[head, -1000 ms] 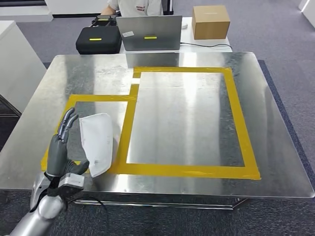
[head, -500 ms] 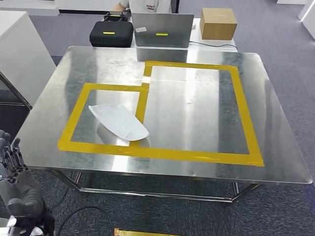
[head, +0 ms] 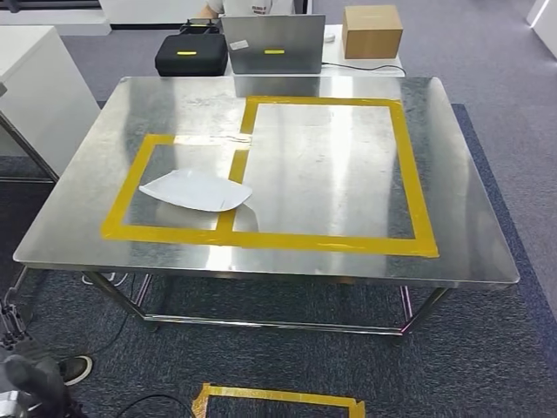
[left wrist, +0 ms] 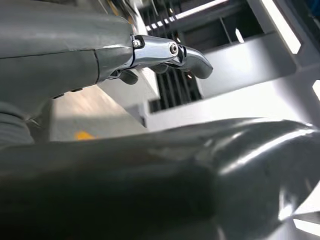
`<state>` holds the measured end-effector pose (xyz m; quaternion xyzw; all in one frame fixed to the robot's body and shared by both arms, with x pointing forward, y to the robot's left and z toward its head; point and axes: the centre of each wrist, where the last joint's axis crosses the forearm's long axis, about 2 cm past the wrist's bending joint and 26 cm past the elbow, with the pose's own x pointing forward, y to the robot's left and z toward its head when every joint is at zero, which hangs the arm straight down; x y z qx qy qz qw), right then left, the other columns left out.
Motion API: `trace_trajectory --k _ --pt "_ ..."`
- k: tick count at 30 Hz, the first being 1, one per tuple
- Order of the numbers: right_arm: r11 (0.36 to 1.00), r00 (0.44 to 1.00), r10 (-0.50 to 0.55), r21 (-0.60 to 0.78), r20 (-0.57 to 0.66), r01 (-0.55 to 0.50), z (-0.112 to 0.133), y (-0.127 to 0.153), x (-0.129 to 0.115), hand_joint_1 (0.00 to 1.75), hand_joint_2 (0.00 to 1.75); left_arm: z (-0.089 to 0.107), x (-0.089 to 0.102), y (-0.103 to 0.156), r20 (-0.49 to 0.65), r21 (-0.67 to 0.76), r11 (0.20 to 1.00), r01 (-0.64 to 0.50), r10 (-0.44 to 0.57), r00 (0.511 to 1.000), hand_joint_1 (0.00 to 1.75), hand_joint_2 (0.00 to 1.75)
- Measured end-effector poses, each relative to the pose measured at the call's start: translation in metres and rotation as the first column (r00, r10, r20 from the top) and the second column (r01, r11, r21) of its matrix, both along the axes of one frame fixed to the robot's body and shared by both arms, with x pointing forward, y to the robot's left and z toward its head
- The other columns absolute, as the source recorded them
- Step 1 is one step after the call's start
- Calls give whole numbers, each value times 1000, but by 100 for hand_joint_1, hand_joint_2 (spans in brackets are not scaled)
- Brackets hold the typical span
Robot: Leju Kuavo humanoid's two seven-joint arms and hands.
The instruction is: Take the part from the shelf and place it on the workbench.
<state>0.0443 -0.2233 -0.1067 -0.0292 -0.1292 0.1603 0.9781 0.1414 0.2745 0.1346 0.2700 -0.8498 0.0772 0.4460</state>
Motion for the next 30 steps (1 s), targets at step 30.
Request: trace_trajectory --k 30 --pt "999 999 47 -11 25 -47 1 3 1 0 0 -235 -93 6 -969 -84 931 -354 7 247 0 0"
